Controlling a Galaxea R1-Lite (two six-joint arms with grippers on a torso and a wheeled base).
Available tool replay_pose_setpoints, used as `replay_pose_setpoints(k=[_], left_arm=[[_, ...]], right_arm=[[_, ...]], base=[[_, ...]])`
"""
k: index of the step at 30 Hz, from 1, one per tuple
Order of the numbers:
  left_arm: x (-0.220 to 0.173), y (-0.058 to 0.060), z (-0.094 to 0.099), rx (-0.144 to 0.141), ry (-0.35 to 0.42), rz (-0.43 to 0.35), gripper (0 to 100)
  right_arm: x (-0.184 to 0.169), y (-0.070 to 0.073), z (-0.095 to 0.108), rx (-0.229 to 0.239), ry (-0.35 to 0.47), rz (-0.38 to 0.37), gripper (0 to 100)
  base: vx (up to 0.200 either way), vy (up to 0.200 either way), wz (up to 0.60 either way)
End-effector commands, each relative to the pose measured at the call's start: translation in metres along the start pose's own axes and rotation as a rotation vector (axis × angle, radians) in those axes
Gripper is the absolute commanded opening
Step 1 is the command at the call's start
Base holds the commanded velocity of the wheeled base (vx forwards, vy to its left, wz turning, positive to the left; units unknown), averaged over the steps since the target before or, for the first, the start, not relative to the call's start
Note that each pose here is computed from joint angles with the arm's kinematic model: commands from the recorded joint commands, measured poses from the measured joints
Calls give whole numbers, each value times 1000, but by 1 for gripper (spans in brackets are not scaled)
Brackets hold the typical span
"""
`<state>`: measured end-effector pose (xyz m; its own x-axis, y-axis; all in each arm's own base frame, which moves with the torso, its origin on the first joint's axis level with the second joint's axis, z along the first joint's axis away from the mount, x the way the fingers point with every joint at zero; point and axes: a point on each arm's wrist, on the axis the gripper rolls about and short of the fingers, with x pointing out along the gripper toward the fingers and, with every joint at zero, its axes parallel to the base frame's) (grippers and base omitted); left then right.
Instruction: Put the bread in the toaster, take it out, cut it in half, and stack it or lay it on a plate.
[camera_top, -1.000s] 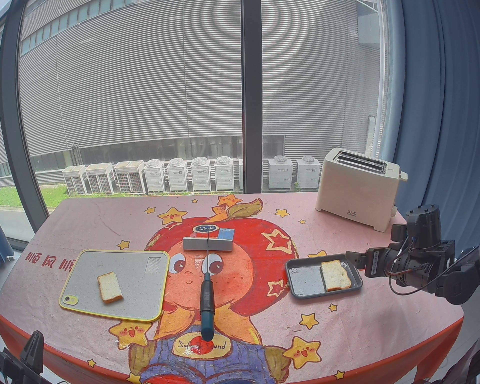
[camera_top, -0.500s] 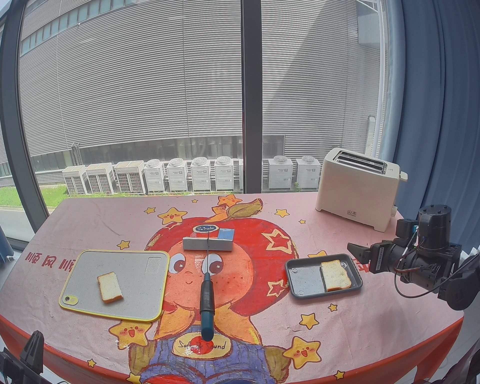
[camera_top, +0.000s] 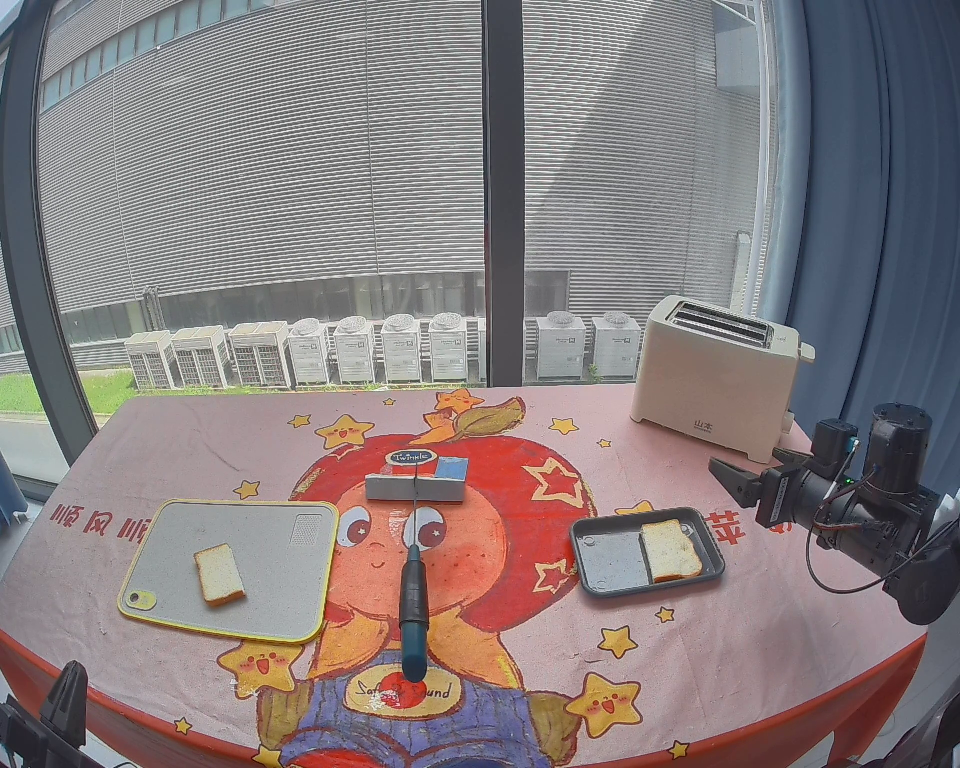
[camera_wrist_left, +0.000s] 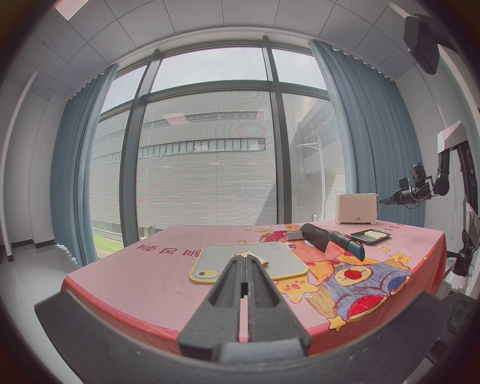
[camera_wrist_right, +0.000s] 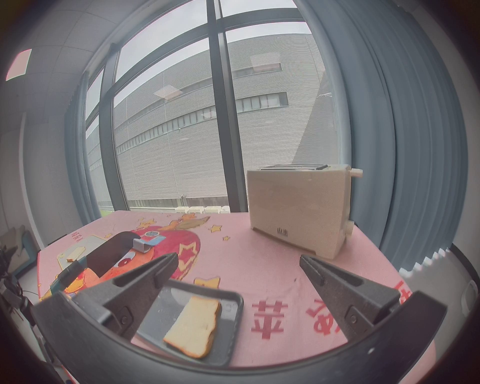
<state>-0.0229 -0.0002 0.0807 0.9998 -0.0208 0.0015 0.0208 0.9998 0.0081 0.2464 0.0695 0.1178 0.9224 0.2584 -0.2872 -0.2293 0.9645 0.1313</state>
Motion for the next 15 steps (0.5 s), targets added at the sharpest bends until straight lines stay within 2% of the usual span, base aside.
replay_pose_setpoints(k=[1,4,9,15], left_arm=[[0,0,-5,0,1,-1,0],[0,0,-5,0,1,-1,0],[0,0,-5,1,1,-1,0],[0,0,-5,1,1,-1,0]], right_arm=[[0,-7,-8,-16,-1,-10,100],[-2,-8,-5,-46,-43,-11,100],[-5,-10,0,-70,-100,-18,100],[-7,-12,1,-89,-127,-25,100]], base=[[0,0,0],[0,0,0],[0,0,0],[0,0,0]])
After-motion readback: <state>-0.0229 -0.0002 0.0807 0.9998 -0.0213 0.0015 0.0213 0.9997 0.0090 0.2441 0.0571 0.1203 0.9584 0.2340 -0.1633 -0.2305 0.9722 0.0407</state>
